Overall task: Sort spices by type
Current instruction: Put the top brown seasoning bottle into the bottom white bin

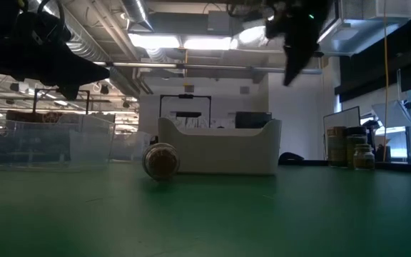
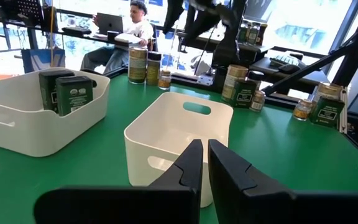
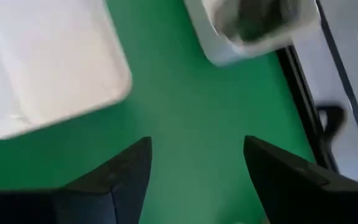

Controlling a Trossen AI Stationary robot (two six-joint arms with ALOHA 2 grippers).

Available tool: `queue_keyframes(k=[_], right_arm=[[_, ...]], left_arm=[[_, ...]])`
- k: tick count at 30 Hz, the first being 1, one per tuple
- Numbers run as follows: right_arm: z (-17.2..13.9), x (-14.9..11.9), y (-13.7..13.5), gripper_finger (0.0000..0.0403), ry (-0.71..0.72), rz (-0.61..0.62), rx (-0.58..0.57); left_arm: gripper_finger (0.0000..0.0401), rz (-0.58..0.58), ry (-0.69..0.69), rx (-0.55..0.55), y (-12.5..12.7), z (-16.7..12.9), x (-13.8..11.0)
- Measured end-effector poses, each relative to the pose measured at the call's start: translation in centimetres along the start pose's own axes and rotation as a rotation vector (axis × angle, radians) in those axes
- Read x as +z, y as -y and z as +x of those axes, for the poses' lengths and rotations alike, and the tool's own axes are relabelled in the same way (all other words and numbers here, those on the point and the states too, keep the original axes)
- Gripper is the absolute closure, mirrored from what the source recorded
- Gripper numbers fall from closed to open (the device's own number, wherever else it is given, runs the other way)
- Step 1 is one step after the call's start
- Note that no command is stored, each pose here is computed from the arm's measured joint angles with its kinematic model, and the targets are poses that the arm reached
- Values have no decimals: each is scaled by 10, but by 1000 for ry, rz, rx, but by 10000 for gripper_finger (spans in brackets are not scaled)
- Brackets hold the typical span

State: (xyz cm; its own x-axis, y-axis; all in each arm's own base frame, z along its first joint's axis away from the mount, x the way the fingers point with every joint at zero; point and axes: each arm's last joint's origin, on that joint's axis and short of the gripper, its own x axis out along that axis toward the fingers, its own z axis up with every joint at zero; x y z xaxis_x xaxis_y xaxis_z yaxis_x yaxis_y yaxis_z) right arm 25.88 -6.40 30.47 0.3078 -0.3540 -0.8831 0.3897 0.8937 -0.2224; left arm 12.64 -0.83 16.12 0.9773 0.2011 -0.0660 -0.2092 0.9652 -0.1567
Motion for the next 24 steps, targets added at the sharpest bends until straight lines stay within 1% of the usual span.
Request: queue_keyframes(k=[2,7,13,17,24], right_arm=[[4,-16,5,150,-44,68,-51],[13,-56,23,150,-149,311,-134],[32,-93,48,150,-243,589,-237],[47,-108,61,150,-310,689,-284],[67,-125,78,150,-338,795,-325]], left_arm=[[386,-1,0,0,0,0,0],[386,-2,0,0,0,0,0],[386,-2,0,0,0,0,0],[386,-2,0,0,0,0,0],[386,-2,0,0,0,0,0]])
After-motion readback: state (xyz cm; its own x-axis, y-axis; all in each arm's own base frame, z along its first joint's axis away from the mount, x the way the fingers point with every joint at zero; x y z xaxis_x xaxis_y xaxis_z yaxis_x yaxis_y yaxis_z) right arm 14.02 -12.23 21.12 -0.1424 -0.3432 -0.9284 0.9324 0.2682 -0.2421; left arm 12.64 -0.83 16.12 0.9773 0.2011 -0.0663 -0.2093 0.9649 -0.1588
